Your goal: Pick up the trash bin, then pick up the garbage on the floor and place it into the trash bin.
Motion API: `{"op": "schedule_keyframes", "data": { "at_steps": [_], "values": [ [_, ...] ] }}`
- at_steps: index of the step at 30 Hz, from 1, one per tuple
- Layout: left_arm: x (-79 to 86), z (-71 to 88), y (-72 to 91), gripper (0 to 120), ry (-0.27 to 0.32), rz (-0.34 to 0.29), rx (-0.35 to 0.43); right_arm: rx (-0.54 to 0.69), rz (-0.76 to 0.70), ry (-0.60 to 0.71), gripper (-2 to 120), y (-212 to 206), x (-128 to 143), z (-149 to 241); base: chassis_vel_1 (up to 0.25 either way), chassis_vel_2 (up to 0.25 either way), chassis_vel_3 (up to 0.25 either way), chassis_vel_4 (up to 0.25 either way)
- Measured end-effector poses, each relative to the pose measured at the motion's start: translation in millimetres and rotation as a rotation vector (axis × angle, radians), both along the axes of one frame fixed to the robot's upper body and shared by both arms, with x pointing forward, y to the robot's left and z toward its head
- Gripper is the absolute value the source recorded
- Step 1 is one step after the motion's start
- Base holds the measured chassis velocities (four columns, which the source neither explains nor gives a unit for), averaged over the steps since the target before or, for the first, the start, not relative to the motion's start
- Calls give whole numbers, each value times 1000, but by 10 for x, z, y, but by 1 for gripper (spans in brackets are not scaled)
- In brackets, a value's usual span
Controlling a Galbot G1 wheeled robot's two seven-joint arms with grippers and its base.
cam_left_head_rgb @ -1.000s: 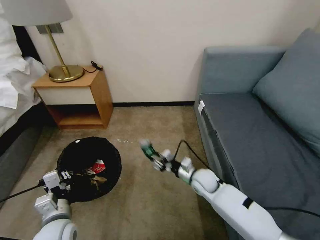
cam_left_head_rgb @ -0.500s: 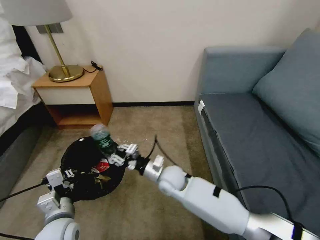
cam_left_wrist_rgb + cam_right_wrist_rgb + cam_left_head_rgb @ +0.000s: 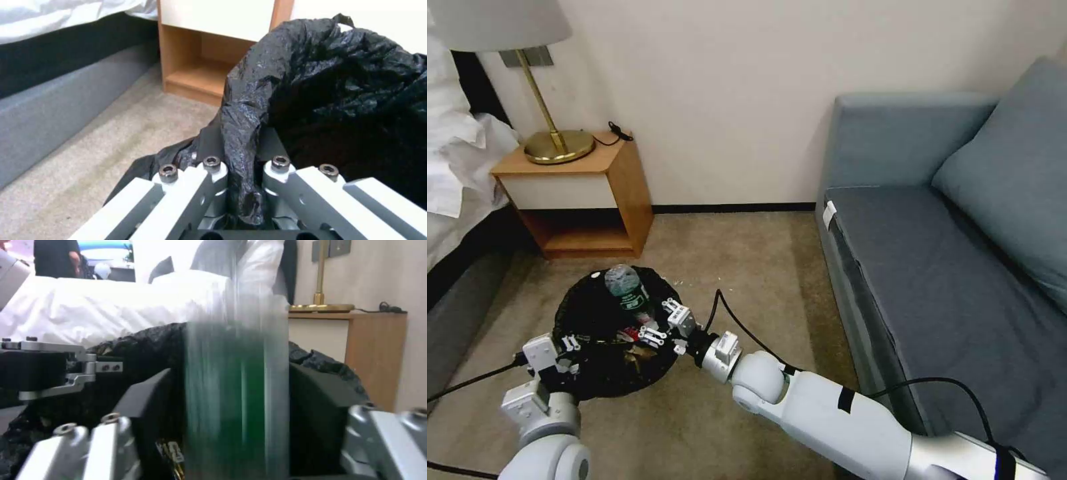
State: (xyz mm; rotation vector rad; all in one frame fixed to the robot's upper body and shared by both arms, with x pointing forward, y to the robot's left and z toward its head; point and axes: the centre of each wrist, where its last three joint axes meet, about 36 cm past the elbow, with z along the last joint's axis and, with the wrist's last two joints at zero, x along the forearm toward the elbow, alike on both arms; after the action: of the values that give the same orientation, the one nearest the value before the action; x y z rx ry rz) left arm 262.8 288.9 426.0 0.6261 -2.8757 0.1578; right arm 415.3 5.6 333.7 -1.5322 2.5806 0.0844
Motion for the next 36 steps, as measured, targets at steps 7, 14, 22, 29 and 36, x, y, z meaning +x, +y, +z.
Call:
{"op": "schedule_keyframes", "data": {
  "at_steps": [7,14,22,29,36],
  "values": [
    [-3,-26,19,5,8,3,-3,8,-1,-12,98,-58,66,50,0,0,0,0],
    [11,17,71,5,-1,7,-71,32,-81,-42,100,-268,202,228,0,0,0,0],
    [82,68,122,5,-19,52,-233,35,-290,-119,100,-671,298,534,0,0,0,0],
    [285,-93,339,5,14,323,-611,65,-658,-299,100,-1760,-161,936,0,0,0,0],
    [327,-360,472,5,78,438,-680,37,-782,-307,100,-2157,-850,752,0,0,0,0]
  ]
}}
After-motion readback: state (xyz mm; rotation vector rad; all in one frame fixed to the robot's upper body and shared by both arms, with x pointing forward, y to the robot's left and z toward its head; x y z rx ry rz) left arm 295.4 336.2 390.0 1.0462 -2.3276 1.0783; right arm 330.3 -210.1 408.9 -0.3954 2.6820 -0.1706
